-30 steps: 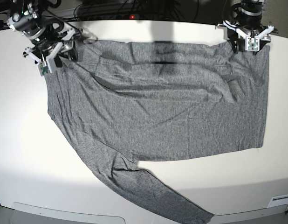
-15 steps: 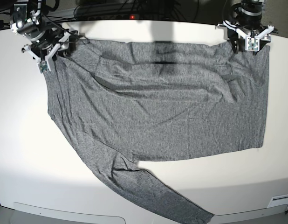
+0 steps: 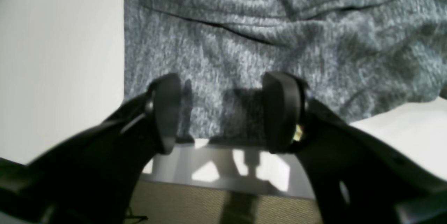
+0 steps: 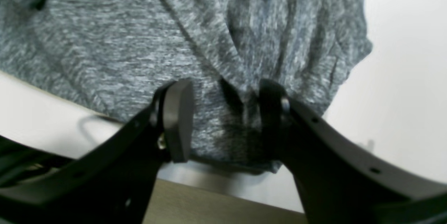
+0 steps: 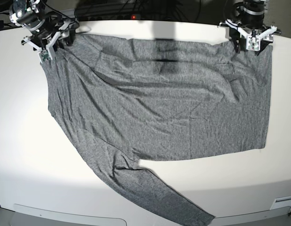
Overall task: Fold the T-shirt properly
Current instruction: 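Hold the shirt edge taut with both grippers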
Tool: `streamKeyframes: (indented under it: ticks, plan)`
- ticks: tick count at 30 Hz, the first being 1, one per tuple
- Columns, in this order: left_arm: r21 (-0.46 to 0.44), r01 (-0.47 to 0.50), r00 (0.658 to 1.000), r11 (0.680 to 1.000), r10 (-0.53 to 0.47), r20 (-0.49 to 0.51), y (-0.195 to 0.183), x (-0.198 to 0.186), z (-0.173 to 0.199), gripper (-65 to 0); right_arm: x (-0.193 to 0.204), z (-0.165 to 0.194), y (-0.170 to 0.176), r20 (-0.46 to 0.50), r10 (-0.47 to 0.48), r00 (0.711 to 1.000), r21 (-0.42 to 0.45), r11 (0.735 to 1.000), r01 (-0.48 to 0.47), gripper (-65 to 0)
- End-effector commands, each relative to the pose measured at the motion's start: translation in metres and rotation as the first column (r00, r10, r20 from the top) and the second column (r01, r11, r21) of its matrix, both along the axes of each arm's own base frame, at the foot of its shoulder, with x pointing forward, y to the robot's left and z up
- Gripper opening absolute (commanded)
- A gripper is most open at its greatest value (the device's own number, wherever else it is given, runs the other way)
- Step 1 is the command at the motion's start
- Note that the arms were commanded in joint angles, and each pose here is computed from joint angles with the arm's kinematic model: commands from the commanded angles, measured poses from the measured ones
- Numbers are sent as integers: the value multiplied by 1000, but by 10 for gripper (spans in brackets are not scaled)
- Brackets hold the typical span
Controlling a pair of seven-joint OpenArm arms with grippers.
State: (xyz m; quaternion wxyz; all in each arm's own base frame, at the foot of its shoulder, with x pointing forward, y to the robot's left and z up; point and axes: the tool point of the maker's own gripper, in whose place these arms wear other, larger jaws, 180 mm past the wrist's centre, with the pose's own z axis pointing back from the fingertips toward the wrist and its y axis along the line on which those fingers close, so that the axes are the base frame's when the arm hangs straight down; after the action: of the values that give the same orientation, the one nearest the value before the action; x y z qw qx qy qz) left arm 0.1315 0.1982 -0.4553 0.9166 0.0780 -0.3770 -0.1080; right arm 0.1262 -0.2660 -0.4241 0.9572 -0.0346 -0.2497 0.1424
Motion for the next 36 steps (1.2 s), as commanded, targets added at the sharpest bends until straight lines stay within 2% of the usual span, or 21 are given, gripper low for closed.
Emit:
streamKeyframes:
  ticks: [1, 9, 22, 31, 36]
  plan:
    - [-8, -6, 973, 1000, 4, -233, 1, -50, -30, -285, 1, 5, -9, -3, 14, 1000, -36, 999, -14, -347]
    - [43, 40, 971, 998, -29, -236, 22, -47, -26, -285, 4, 9, -19, -11, 33, 999, -65, 997, -34, -347]
    - [47, 39, 959, 998, -24, -283, 23, -64, -29, -285, -2, 8, -19, -53, 26, 998, -71, 997, -29, -347]
    - [46, 41, 959, 998, -26, -281, 23, -64, -29, -285, 16, 31, -6, 17, 72, 997, -78, 994, -71, -347]
    - [30, 55, 977, 998, -47, -209, 17, -51, -21, -285, 26, 45, 1, 57, 86, 995, -89, 993, -81, -347]
